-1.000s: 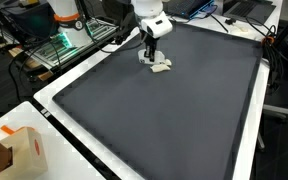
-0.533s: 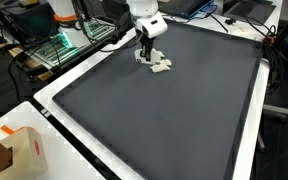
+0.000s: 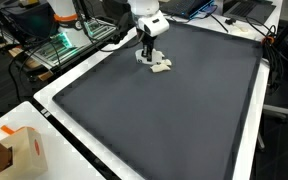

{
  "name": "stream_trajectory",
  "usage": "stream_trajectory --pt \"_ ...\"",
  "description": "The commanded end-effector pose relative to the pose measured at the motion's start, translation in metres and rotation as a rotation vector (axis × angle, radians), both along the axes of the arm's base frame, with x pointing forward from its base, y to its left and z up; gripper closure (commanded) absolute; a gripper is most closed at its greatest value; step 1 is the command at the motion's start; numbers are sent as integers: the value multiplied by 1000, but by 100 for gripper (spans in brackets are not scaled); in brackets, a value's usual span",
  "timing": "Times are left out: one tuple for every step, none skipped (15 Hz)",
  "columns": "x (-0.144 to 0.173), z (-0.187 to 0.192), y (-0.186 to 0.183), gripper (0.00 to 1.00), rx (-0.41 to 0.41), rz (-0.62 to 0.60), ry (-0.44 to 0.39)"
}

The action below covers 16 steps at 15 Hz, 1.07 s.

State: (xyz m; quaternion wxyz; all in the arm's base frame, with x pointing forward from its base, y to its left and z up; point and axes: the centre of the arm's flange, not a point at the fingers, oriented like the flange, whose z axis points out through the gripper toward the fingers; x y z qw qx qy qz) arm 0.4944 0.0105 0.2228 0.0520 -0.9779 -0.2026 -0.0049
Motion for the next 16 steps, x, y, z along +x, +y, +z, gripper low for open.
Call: stream_trajectory --pt "0 -18 -1 99 -70 -9 -32" --pt "1 -16 -1 99 -83 -10 -39" --pt "1 -14 0 99 -98 -14 -46" --pt "1 -11 1 99 -105 -13 -53" --pt "1 -8 3 99 -101 -4 -56" --pt "-1 -3 6 99 -93 10 -62" --pt "-1 2 8 99 -88 18 -64" --pt "-2 9 11 99 -86 27 -70" --pt "-3 15 14 99 -87 33 -74" --pt "-5 21 16 99 -92 36 -77" --pt "-6 29 19 99 -100 37 -84" --pt "-6 37 22 99 -106 41 -92" --pt "-7 45 25 99 -114 45 -101" --pt "-7 55 29 99 -124 50 -109" --pt "-8 65 32 99 -133 58 -112" --pt "-9 74 36 99 -139 60 -116"
